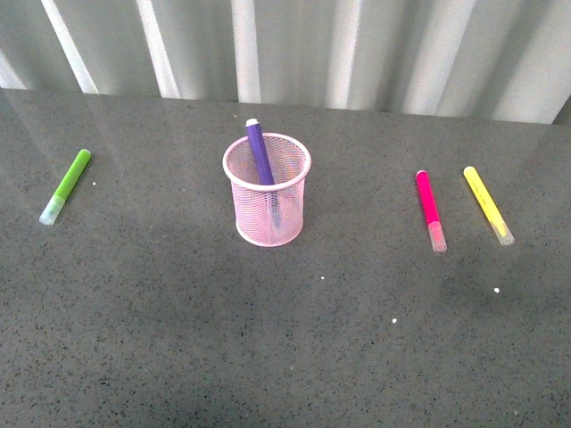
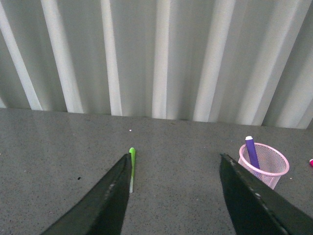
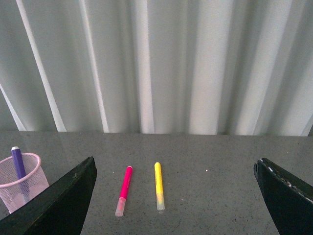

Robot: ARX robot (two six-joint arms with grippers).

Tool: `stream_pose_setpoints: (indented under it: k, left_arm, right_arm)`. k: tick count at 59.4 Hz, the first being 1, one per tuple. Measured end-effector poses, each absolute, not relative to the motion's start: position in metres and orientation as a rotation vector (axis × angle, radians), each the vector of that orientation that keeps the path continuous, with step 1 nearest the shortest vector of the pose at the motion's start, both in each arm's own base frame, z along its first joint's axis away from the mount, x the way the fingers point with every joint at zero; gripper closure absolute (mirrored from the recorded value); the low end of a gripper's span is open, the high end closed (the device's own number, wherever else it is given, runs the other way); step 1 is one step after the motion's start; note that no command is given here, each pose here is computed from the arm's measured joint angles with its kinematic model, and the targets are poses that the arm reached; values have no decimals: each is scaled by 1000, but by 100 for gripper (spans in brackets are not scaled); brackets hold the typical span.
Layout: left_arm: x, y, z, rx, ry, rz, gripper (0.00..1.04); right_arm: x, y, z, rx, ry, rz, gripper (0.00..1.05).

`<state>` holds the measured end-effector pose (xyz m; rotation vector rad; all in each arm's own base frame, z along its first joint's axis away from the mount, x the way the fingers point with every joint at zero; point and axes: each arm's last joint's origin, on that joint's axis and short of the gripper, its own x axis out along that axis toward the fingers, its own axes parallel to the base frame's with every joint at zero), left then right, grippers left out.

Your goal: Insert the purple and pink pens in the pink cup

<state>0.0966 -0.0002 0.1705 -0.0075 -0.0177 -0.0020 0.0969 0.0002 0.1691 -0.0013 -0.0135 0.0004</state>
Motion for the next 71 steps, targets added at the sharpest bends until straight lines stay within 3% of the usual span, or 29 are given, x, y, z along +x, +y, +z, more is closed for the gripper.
stream_pose_setpoints:
  k: [6, 10, 12, 14, 24, 37, 54, 71]
  left_arm:
    - [97, 0, 170, -7, -18, -2, 18]
    - [97, 0, 170, -7, -18, -2, 6]
    - [97, 0, 171, -6, -18, -2, 7]
    - [97, 0, 171, -6, -18, -2, 7]
    - [97, 0, 171, -6, -18, -2, 7]
    - [97, 0, 171, -6, -18, -2, 7]
    - [97, 0, 171, -6, -18, -2, 7]
    - [97, 0, 171, -6, -18, -2, 7]
  right_arm:
    - [97, 0, 168, 5, 4, -13, 7]
    - [100, -4, 169, 55, 298, -132, 7]
    - [107, -8, 170, 80, 444, -155, 7]
    - [117, -10, 172, 92, 498, -142, 7]
    - [170, -16, 186, 68, 556, -94, 7]
    - [244, -14, 171, 70, 770, -14, 7]
    - [328, 9, 137, 37, 895, 34, 7]
    - [370, 35, 106, 6, 950, 74, 7]
